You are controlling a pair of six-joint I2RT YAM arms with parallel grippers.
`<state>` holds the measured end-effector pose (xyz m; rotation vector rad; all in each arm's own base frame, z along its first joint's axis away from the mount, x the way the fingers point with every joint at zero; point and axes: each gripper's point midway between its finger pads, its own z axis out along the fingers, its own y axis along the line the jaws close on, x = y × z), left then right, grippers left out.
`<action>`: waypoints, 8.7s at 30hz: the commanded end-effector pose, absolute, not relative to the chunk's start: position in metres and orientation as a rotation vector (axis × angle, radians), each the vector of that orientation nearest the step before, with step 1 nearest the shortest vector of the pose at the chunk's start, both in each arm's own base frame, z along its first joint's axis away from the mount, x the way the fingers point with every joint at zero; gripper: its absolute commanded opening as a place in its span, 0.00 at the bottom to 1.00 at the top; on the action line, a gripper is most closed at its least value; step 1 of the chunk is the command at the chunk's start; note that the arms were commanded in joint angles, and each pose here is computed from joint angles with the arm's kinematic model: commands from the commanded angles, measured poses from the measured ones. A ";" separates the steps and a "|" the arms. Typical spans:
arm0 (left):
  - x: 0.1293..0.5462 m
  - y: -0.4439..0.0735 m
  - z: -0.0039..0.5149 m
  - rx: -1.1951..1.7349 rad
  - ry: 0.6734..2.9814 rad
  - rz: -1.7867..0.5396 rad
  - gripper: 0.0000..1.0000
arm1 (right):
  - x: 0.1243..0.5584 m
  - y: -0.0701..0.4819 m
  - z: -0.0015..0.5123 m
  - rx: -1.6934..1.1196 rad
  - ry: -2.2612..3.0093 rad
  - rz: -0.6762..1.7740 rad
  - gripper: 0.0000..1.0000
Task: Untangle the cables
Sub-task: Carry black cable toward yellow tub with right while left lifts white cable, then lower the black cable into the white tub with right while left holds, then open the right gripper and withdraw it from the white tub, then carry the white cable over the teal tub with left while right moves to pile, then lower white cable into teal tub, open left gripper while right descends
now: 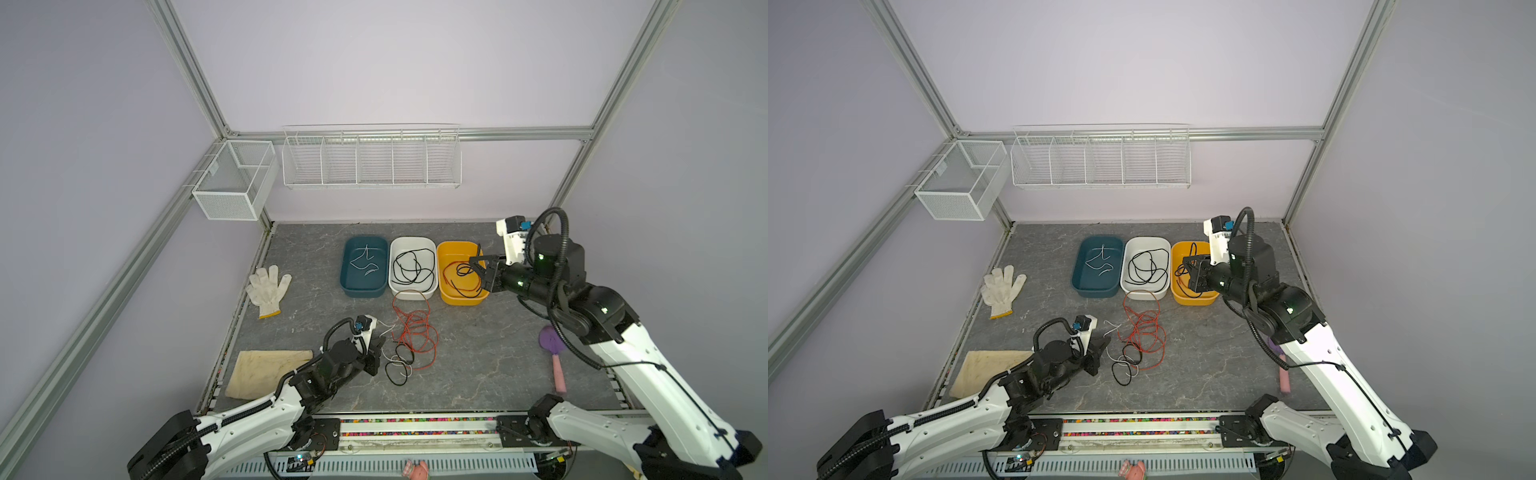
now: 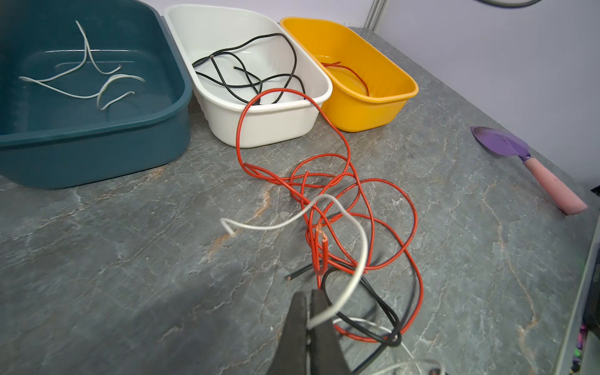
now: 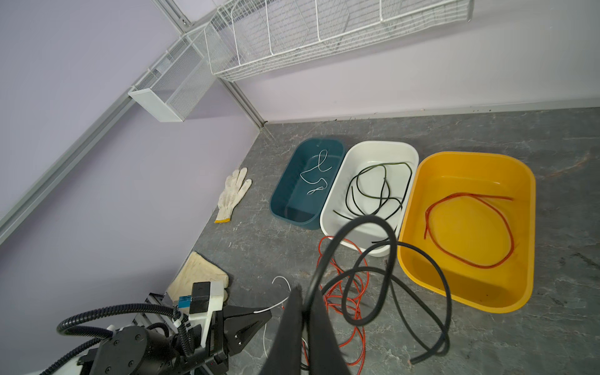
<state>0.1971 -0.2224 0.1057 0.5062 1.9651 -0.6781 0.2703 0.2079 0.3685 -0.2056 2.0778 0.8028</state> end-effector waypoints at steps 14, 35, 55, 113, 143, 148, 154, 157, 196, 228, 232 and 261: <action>0.197 -0.216 0.104 0.513 1.950 -0.641 0.00 | 0.347 0.262 0.336 -0.209 2.129 0.959 0.06; 0.193 -0.239 0.087 0.686 1.984 -0.644 0.00 | 0.430 0.313 0.256 -0.131 2.322 1.040 0.07; 0.194 -0.232 0.095 0.649 1.944 -0.639 0.00 | 0.454 0.319 0.160 -0.099 2.548 0.974 0.07; 0.193 -0.232 0.097 0.648 1.942 -0.647 0.00 | 0.351 0.270 0.215 -0.286 2.509 0.699 0.98; 0.164 -0.214 0.293 0.452 1.575 -0.991 0.00 | 0.214 0.292 0.126 -0.582 2.491 0.869 0.88; 0.172 -0.211 0.324 0.498 1.591 -0.858 0.00 | 0.215 0.285 0.124 -0.588 2.487 0.819 0.88; 0.201 -0.207 0.345 0.499 1.653 -0.644 0.00 | 0.213 0.277 0.128 -0.576 2.473 0.800 0.88; 0.224 -0.205 0.349 0.481 1.693 -0.625 0.00 | 0.211 0.273 0.133 -0.571 2.462 0.792 0.88; 0.481 -0.194 0.195 0.263 2.046 -0.312 0.00 | 0.157 0.210 0.184 -0.570 2.339 0.817 0.88; 0.477 -0.191 0.119 0.336 2.338 -0.274 0.16 | 0.169 0.210 0.173 -0.496 2.461 0.726 0.88; 0.475 -0.190 0.124 0.338 2.345 -0.276 0.23 | 0.168 0.210 0.174 -0.495 2.466 0.729 0.88; 0.336 -0.125 0.267 0.112 2.066 -0.351 0.99 | 0.208 0.248 0.095 -0.550 2.641 0.611 0.90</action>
